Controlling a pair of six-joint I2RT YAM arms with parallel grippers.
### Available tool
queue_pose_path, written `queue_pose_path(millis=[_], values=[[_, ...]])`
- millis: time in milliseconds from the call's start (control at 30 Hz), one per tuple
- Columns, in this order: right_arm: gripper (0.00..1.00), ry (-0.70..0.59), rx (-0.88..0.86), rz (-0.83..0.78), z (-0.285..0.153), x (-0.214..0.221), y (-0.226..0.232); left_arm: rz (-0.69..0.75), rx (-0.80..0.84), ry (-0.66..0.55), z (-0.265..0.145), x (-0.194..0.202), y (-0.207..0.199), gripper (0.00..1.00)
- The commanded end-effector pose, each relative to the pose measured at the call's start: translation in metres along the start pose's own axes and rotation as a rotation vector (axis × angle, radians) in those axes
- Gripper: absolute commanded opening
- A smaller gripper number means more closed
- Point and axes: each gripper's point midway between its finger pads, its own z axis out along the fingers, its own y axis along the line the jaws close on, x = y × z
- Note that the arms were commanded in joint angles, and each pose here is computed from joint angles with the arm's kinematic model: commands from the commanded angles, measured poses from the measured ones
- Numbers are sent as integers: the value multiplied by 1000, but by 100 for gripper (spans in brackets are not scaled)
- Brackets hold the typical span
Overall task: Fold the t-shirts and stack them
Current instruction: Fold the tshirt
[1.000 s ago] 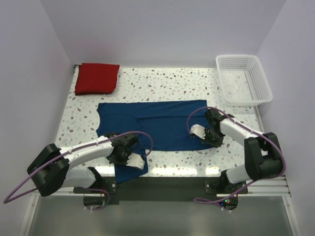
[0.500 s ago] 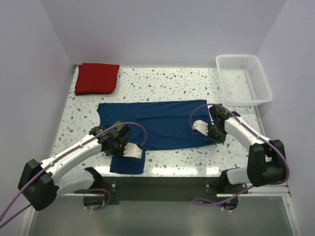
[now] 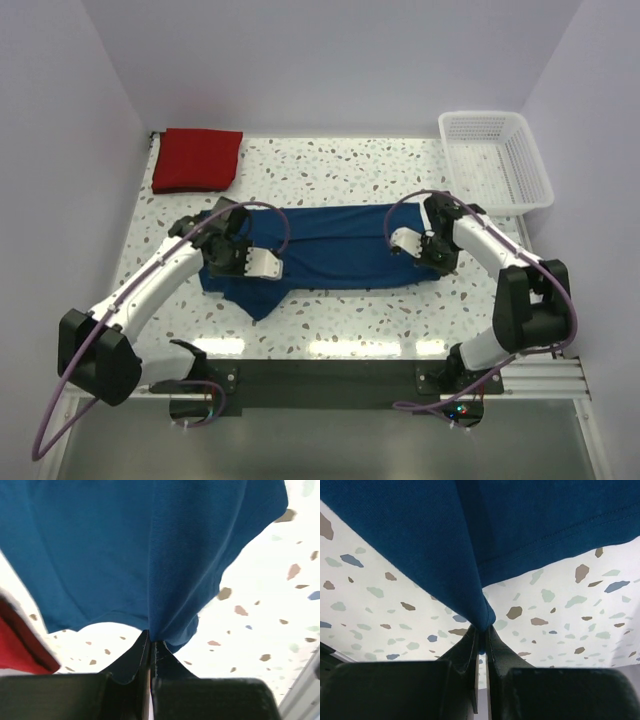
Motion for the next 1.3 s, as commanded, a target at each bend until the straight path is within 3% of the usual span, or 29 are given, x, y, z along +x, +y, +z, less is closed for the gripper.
queue_pose_path(millis=[0, 633, 1267], values=[[0, 3, -16, -21, -10, -3, -7, 39, -17, -38, -13, -3, 24, 0], [0, 26, -135, -30, -9, -26, -44, 28, -77, -56, -12, 14, 103, 0], [0, 54, -160, -36, 6, -36, -80, -9, -39, -45, 22, 35, 126, 0]])
